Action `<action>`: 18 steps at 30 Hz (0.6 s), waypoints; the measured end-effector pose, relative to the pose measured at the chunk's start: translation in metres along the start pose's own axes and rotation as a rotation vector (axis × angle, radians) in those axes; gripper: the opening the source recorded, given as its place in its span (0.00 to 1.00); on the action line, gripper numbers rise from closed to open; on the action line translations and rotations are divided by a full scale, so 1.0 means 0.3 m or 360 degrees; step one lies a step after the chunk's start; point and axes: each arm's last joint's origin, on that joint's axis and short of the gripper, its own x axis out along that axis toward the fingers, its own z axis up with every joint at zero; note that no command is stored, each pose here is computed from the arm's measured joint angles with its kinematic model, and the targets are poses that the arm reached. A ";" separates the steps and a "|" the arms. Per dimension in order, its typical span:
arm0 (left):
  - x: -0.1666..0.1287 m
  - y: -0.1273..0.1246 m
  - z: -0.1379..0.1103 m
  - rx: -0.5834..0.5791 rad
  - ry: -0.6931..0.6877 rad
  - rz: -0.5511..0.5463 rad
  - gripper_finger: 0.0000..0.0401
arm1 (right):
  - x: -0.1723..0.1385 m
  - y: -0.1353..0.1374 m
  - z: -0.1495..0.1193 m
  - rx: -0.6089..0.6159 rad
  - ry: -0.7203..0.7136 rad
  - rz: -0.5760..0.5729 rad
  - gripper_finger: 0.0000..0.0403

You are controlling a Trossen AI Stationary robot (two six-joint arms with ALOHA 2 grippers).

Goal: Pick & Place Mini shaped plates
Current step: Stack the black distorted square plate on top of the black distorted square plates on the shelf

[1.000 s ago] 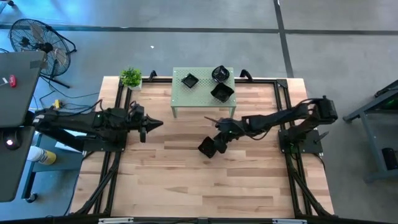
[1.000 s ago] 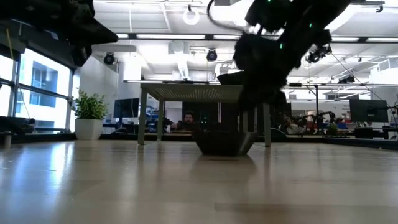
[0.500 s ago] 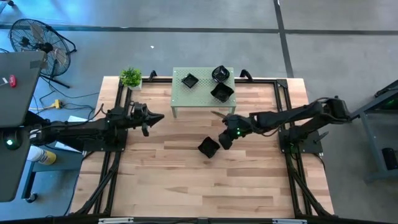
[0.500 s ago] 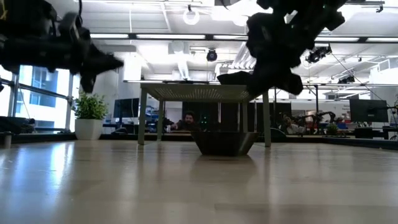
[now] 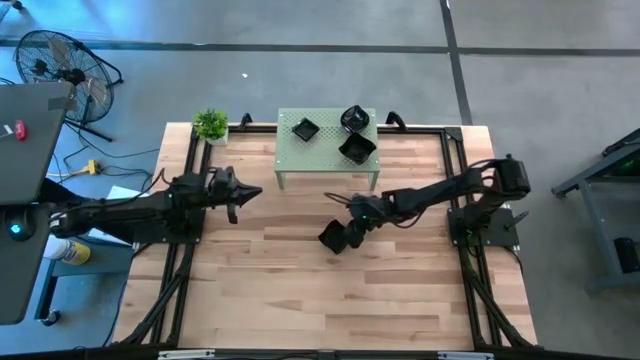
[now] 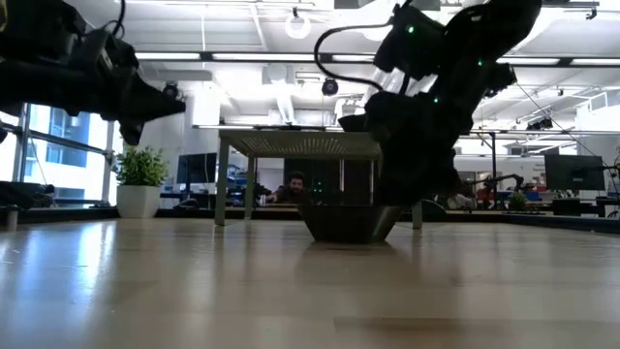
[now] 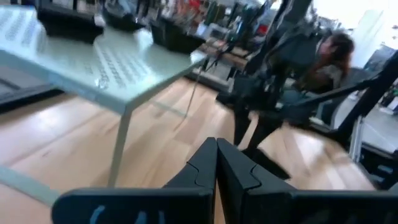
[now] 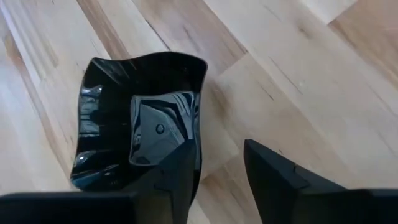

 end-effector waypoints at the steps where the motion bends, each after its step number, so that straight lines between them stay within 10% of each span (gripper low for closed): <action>1: -0.007 -0.001 0.002 0.0000 -0.0015 -0.0005 0.00 | 0.008 -0.001 -0.001 -0.0001 0.0000 0.0003 0.33; 18: -0.082 0.005 -0.001 0.0202 -0.0098 0.0113 0.00 | 0.022 0.011 0.015 0.0018 -0.0084 0.0069 0.02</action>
